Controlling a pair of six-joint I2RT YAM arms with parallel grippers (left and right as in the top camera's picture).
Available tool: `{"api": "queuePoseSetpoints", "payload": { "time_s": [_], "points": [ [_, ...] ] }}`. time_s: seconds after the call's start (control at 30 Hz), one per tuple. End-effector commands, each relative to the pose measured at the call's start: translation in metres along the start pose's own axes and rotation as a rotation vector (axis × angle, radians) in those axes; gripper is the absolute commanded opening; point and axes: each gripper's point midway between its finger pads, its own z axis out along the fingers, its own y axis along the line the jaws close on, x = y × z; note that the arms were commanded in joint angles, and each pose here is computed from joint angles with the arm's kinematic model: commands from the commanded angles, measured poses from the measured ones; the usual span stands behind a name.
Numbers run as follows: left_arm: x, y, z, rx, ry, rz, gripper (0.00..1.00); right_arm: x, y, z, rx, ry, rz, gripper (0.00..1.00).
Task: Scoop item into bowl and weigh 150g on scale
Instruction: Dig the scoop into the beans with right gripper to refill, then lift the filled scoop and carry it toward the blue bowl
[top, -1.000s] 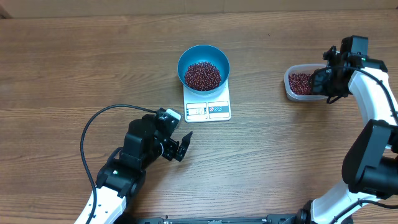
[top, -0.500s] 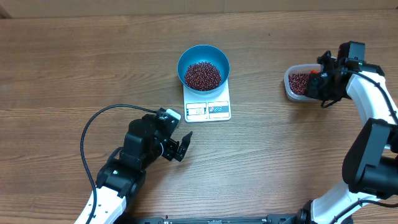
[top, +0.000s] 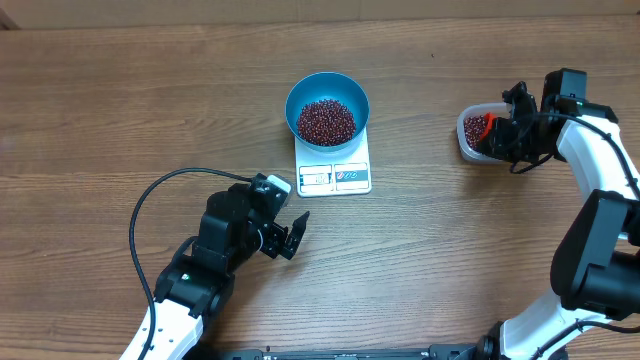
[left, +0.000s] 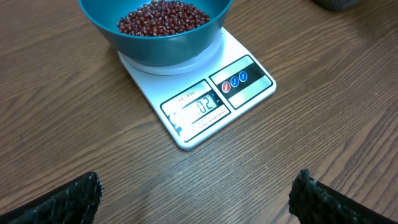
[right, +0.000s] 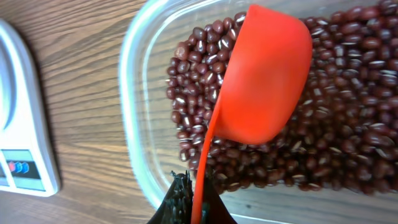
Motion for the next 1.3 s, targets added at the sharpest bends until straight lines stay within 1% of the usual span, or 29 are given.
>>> {"api": "queuePoseSetpoints", "payload": {
  "time_s": [0.0, 0.23, 0.63, 1.0, 1.13, 1.27],
  "points": [
    [0.003, -0.002, 0.001, 0.010, 0.006, -0.002, 1.00, -0.003, 0.014, -0.003, -0.140, -0.024, -0.012, 0.04],
    [0.003, -0.002, 0.001, 0.010, 0.006, -0.002, 1.00, -0.008, 0.001, -0.023, -0.257, -0.083, 0.073, 0.04],
    [0.003, -0.002, 0.001, 0.010, 0.006, -0.002, 1.00, -0.008, -0.004, -0.039, -0.355, -0.111, 0.144, 0.04],
    [0.003, -0.002, 0.001, 0.010, 0.006, -0.002, 1.00, -0.014, -0.016, -0.070, -0.513, -0.204, 0.229, 0.04],
    [0.003, -0.002, 0.001, 0.010, 0.006, -0.002, 1.00, -0.013, -0.007, -0.085, -0.616, -0.242, 0.195, 0.04],
    [0.003, -0.002, 0.001, 0.010, 0.006, -0.002, 1.00, -0.011, 0.004, -0.092, -0.688, -0.245, 0.197, 0.04]
  ]
}}
